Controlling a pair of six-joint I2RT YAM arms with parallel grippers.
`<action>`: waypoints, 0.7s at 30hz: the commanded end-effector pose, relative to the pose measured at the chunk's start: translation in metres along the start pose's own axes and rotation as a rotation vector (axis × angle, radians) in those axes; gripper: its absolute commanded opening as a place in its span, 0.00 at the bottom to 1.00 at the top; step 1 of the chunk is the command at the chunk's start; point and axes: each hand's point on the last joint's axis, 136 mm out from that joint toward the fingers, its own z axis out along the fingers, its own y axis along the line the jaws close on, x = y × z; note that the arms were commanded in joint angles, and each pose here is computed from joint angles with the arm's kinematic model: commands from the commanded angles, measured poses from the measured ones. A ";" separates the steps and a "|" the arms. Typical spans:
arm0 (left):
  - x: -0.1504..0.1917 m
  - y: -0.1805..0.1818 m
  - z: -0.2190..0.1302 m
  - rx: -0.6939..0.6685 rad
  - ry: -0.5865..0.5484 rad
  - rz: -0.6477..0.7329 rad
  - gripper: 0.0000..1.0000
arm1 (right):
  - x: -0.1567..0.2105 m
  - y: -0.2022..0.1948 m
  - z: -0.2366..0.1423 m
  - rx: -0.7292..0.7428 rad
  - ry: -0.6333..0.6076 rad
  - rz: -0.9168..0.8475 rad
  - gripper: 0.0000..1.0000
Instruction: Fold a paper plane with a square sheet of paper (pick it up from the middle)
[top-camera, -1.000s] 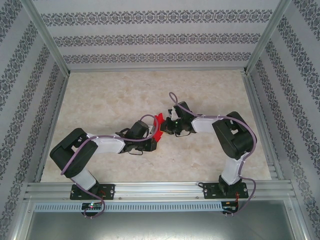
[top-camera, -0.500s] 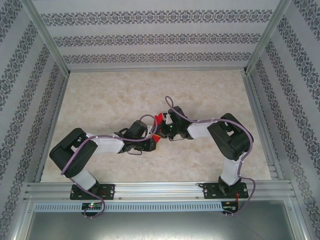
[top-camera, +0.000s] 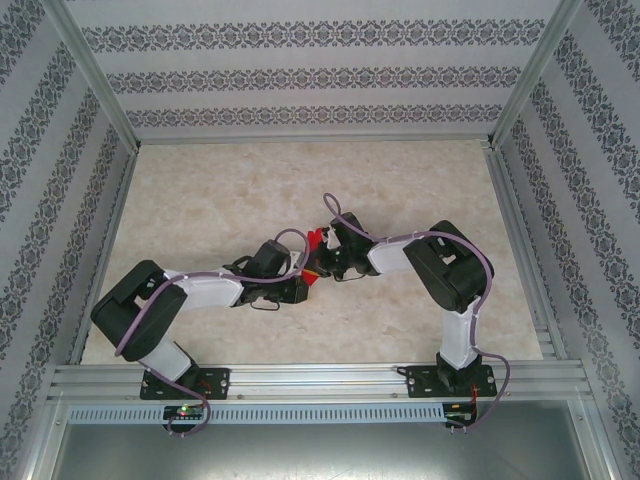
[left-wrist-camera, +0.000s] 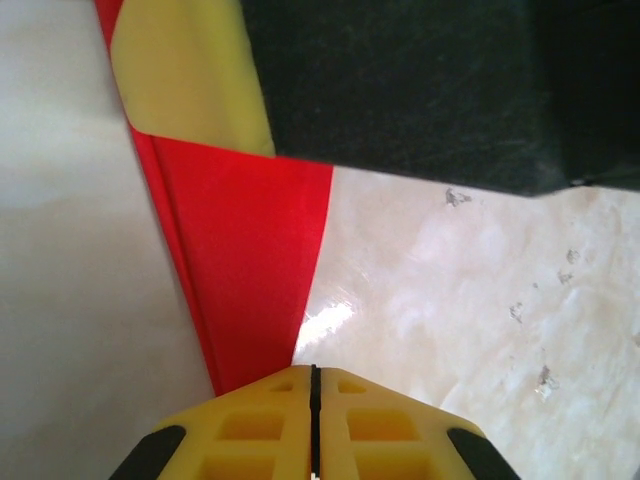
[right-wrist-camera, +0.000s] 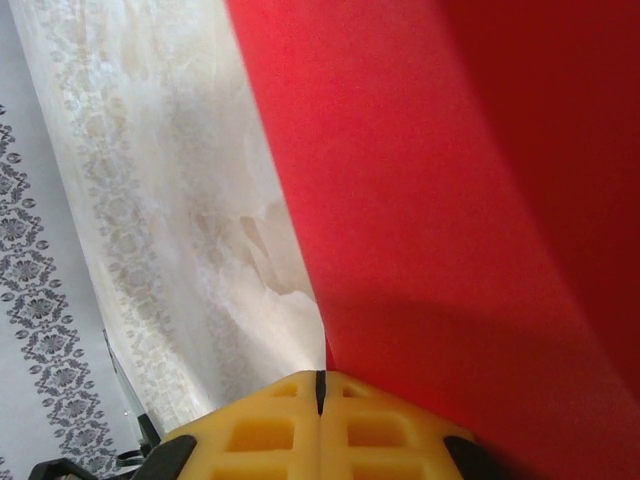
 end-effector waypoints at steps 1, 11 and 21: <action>-0.007 -0.014 -0.015 0.034 0.004 -0.021 0.11 | 0.010 -0.058 0.009 0.192 0.005 0.037 0.00; -0.033 -0.011 -0.011 0.013 -0.051 -0.019 0.11 | 0.010 -0.056 0.010 0.169 0.012 0.037 0.00; -0.003 0.015 0.010 -0.010 0.020 -0.051 0.11 | 0.010 -0.058 0.005 0.173 0.003 0.039 0.00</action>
